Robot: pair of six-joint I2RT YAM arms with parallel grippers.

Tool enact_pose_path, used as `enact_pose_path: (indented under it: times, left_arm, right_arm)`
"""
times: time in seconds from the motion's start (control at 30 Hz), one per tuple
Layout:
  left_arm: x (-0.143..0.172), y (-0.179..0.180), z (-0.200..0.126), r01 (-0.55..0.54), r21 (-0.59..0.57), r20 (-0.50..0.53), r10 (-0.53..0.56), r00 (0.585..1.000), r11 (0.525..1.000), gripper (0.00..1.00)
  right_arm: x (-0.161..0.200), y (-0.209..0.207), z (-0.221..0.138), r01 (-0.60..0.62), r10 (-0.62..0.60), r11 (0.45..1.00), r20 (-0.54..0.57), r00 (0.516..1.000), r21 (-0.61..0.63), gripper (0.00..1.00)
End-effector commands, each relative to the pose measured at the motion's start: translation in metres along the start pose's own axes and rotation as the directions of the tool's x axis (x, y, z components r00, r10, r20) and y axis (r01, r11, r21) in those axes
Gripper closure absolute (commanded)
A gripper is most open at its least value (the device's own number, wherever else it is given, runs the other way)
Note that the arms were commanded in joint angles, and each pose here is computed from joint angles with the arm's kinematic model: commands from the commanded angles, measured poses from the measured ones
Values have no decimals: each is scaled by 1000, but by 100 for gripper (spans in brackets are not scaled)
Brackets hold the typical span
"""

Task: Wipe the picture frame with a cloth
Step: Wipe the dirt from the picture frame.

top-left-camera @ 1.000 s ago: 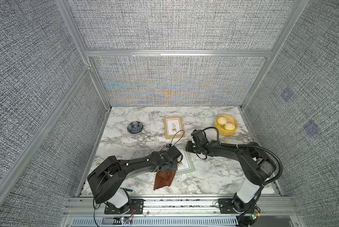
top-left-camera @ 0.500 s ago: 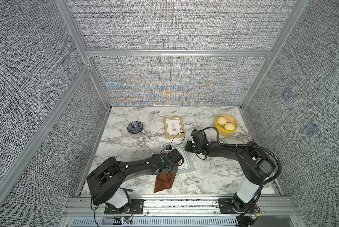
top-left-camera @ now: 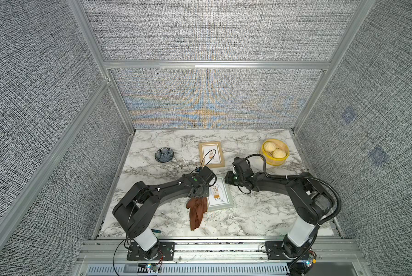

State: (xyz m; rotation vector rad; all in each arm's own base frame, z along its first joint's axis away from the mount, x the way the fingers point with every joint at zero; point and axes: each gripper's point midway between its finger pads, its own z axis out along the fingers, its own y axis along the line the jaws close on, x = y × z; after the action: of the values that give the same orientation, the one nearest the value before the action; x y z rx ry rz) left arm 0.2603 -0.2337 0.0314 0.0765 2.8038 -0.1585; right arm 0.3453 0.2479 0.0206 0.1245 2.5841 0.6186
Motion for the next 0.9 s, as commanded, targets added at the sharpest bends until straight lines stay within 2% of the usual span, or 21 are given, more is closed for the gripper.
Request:
enact_pose_path:
  times: [0.0,0.17,0.33,0.57,0.73,0.87]
  left_arm:
    - [-30,-10,1,-27,35,74,24,997,999,100]
    - [-65,-13,-16,-40,30,167,35,985,999,100]
    - [-93,-22,-29,-46,74,239,27,971,996,100]
    - [-103,-24,-8,-51,25,190,45,981,998,100]
    - [-107,-10,5,-36,-47,160,43,986,998,100]
    - [-98,-12,16,-41,-26,108,43,993,999,100]
  right_arm:
    - [77,-82,-13,49,40,947,-269,962,316,92]
    - [75,-81,-14,47,38,949,-262,964,312,92]
    - [74,-80,-14,51,34,949,-263,964,311,93]
    - [75,-80,-13,55,32,949,-268,963,310,93]
    - [74,-79,-13,58,28,949,-266,963,309,93]
    - [73,-79,-13,56,29,949,-265,964,310,93]
